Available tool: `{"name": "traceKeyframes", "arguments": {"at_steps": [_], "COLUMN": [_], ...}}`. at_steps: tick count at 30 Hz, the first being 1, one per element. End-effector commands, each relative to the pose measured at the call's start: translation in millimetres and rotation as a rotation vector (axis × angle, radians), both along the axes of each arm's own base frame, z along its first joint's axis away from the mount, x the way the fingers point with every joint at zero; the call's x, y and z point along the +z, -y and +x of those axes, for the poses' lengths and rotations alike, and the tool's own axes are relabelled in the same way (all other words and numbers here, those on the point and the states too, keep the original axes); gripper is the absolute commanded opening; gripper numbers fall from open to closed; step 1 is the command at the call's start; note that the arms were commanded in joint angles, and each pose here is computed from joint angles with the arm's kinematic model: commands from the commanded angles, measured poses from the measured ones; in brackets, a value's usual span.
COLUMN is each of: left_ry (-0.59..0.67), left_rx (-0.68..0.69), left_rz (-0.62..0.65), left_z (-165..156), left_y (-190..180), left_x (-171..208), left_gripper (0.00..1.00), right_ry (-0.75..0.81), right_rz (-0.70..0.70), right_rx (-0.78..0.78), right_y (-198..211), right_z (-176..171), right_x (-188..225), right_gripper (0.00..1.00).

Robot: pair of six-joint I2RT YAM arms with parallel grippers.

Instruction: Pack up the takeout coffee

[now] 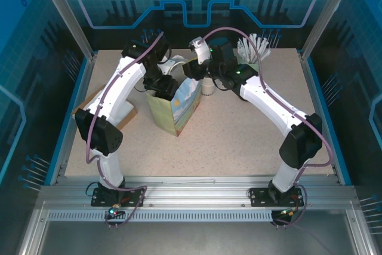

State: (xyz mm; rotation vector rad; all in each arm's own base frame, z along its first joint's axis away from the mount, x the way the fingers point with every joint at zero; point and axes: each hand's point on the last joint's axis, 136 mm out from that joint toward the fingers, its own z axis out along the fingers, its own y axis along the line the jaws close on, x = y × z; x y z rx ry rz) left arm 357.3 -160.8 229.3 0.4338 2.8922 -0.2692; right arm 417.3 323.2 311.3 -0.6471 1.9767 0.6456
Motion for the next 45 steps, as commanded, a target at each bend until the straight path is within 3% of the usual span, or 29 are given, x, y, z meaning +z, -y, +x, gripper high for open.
{"name": "traceKeyframes", "arguments": {"at_steps": [1,15,38,45], "left_ry": [0.035,0.069,-0.002,-0.021], "left_rx": [-0.017,0.006,-0.018,-0.043], "left_rz": [-0.033,-0.06,-0.075,-0.028], "left_z": [-6,2,14,16], "left_y": [-2,-5,5,2], "left_x": [16,24,5,-8], "left_gripper": [0.39,0.39,0.38,0.38], "right_ry": [0.024,0.001,0.048,0.046], "right_rz": [-0.018,0.094,0.145,0.156], "right_rx": [-0.064,-0.051,0.071,0.088], "right_y": [12,31,29,27], "right_z": [6,6,-15,-18], "right_x": [8,12,5,7], "right_gripper": [0.28,0.17,0.11,0.12]}}
